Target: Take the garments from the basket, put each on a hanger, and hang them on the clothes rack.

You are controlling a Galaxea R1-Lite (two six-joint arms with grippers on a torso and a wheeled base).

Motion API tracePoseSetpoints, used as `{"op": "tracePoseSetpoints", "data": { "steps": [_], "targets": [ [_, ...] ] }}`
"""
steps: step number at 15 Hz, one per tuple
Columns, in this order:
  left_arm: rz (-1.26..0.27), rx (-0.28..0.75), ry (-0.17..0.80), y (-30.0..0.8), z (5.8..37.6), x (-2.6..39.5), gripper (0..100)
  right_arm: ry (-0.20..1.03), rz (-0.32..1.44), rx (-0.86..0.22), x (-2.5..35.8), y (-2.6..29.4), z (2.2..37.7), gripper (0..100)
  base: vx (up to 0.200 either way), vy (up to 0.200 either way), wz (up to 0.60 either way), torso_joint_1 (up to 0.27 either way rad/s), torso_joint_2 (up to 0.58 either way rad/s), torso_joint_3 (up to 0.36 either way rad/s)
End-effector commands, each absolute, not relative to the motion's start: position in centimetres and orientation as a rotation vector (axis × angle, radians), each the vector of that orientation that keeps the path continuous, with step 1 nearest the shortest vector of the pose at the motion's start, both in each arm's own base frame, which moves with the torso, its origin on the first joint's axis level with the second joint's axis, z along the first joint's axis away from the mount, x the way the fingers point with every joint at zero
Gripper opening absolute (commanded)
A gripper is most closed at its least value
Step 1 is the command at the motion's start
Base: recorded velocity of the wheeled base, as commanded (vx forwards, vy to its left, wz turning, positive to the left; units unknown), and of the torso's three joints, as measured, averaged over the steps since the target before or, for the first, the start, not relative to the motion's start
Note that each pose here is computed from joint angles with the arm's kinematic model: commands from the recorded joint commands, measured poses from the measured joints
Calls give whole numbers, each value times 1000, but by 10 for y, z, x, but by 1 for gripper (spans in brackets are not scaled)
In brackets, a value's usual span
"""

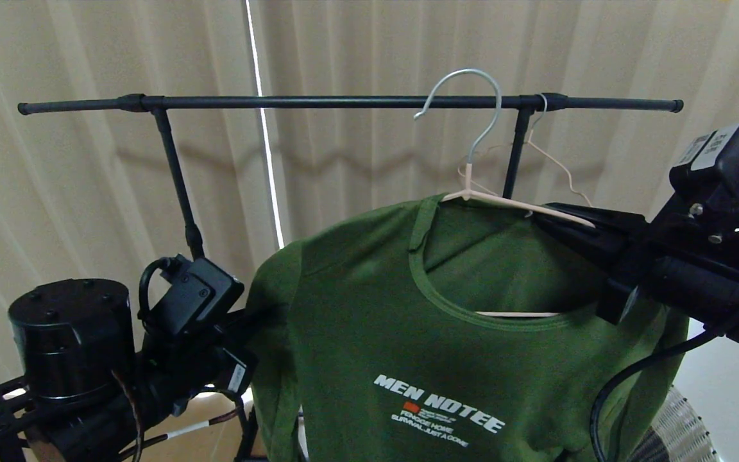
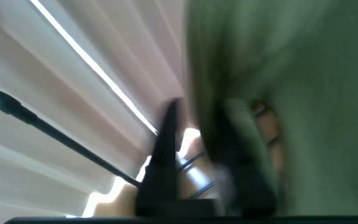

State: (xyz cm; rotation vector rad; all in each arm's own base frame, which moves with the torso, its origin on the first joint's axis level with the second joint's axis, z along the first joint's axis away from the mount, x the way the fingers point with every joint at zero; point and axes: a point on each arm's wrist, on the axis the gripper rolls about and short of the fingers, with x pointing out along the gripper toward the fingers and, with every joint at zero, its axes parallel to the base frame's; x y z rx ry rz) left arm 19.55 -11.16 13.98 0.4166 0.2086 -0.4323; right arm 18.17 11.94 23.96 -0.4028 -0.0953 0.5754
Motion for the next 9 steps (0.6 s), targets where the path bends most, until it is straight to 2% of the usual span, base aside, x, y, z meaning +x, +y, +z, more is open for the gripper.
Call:
{"op": "tracePoseSetpoints", "data": {
  "steps": [1, 5, 9],
  "targets": [
    [-382, 414, 208, -93, 137, 184, 0, -93, 555, -403, 183, 116, 240, 0, 0, 0, 0, 0, 0, 0],
    [-194, 456, 182, -48, 142, 171, 0, -77, 473, -410, 189, 99, 241, 0, 0, 0, 0, 0, 0, 0],
    [-172, 448, 172, -44, 144, 168, 0, -76, 461, -410, 191, 98, 242, 0, 0, 0, 0, 0, 0, 0]
  ]
}}
